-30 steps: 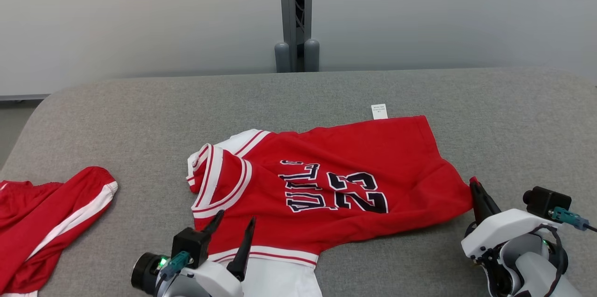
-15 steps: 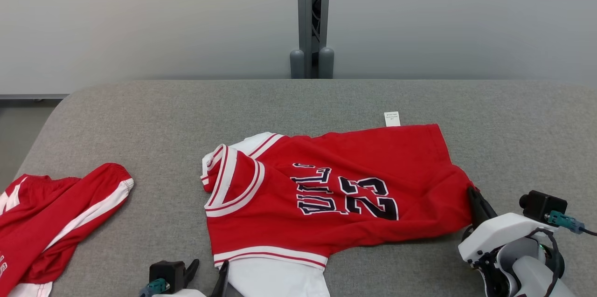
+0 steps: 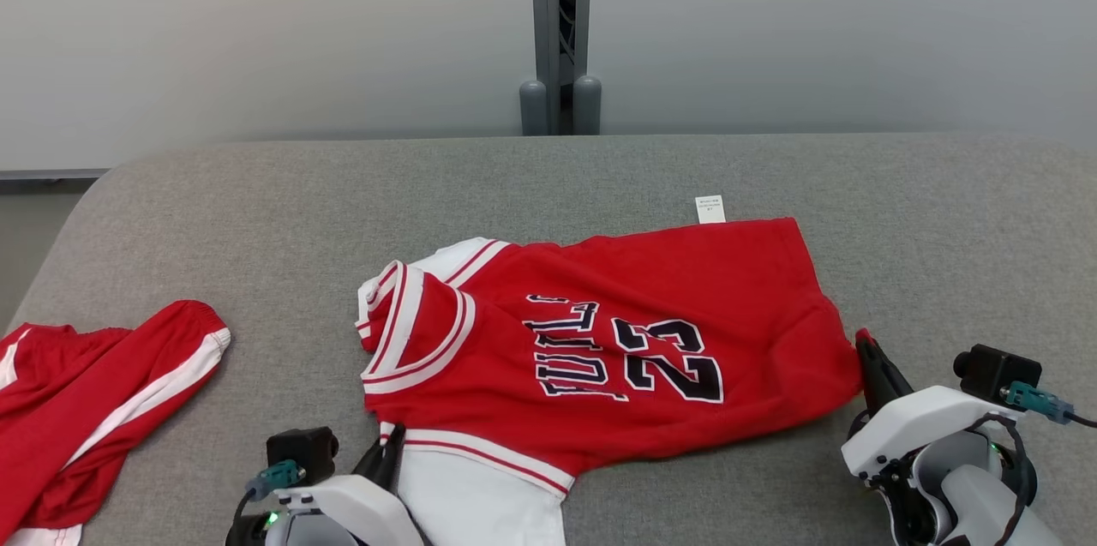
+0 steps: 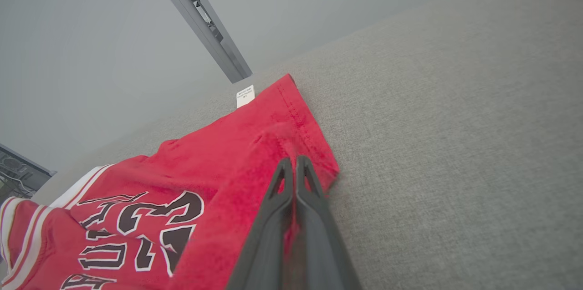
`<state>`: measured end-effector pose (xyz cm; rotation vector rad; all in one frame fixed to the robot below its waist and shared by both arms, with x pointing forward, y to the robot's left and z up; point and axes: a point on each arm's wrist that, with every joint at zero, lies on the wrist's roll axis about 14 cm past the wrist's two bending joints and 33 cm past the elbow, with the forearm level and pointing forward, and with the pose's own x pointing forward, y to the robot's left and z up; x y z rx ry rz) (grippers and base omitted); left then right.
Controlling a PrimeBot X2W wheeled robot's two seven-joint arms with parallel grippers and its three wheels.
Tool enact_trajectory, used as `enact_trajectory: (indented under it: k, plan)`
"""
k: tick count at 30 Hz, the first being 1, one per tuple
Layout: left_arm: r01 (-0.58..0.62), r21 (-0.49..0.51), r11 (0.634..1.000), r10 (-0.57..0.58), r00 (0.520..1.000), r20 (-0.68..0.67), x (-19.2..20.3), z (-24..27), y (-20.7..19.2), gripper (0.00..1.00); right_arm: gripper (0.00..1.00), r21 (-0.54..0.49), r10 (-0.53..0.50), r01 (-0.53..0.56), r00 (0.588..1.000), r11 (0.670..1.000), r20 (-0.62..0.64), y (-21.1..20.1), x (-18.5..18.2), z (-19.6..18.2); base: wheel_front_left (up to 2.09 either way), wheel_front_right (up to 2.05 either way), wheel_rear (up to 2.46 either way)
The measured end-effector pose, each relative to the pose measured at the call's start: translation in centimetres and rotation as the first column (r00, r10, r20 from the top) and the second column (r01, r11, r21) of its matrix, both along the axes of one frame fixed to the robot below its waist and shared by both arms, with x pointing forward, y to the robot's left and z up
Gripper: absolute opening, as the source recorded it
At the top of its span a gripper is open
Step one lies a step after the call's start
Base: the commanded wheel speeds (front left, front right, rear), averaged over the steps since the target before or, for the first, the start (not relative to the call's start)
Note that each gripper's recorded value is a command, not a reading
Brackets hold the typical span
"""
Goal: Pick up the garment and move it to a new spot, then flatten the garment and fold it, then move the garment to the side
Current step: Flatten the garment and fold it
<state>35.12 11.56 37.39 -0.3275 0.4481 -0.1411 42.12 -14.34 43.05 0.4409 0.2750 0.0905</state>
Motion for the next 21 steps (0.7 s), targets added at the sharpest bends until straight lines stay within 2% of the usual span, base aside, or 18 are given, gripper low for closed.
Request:
enact_trajectory:
  k: [6,12,21]
  plan:
    - [-0.071,0.019,0.997,0.069,0.994,0.086,2.4,2.5,1.9,0.0,0.0,0.001,-0.003,0.003,1.0,1.0,0.0,-0.1,0.0,0.0,0.0,0.0,0.0]
    - [-0.075,0.072,0.995,0.062,0.984,0.167,4.4,4.8,2.6,0.0,0.0,0.017,0.008,-0.009,1.0,1.0,0.027,0.7,0.4,0.9,0.0,0.0,0.0]
    - [0.047,0.133,0.99,-0.076,0.972,0.224,8.0,7.2,-1.5,0.0,0.0,0.027,0.02,-0.021,0.999,0.999,0.041,1.4,0.6,1.4,0.0,0.0,0.0]
